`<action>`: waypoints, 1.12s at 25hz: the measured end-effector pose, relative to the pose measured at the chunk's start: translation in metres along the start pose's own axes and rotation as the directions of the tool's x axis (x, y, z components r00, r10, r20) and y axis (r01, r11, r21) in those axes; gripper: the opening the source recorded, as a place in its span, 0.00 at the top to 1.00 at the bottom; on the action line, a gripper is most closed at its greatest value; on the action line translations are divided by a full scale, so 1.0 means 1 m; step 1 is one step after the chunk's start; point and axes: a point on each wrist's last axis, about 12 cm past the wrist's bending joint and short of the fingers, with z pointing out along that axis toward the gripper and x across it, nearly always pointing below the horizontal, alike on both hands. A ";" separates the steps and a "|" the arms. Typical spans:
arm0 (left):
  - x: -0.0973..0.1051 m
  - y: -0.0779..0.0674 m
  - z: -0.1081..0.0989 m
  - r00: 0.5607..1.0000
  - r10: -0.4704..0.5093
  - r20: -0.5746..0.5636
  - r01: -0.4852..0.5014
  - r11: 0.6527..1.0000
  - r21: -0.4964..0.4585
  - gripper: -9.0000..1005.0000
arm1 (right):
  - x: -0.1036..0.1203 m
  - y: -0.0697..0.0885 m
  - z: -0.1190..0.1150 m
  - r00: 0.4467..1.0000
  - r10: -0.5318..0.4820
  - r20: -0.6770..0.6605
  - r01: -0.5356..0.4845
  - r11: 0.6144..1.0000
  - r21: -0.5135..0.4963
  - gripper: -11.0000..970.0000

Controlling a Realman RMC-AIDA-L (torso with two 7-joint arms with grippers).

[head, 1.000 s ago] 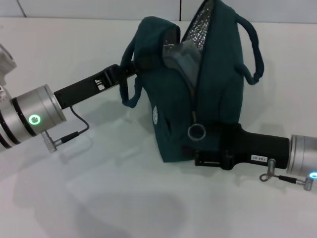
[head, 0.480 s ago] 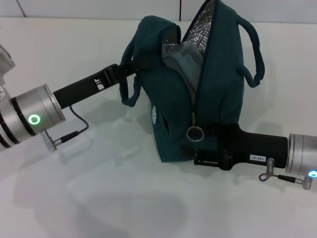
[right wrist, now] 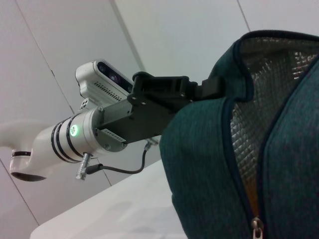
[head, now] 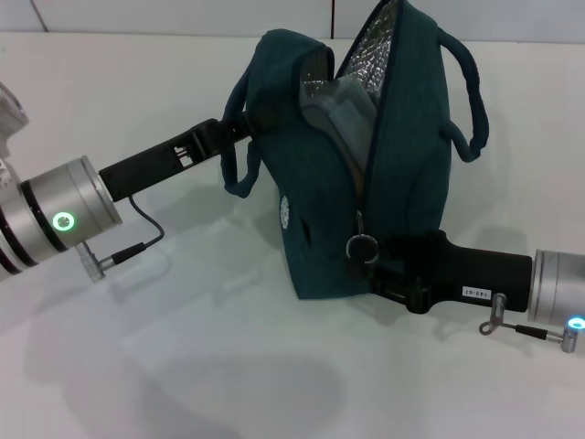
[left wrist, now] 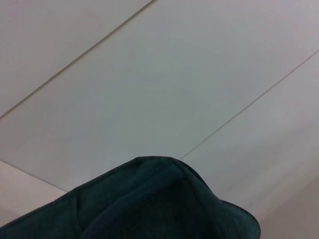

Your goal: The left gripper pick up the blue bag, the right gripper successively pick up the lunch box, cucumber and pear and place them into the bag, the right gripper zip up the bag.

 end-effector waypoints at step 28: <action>0.000 0.000 0.000 1.000 0.011 -0.003 -0.011 1.000 0.003 0.83 | 0.009 0.001 -0.012 0.998 0.039 0.054 -0.042 0.998 0.055 0.97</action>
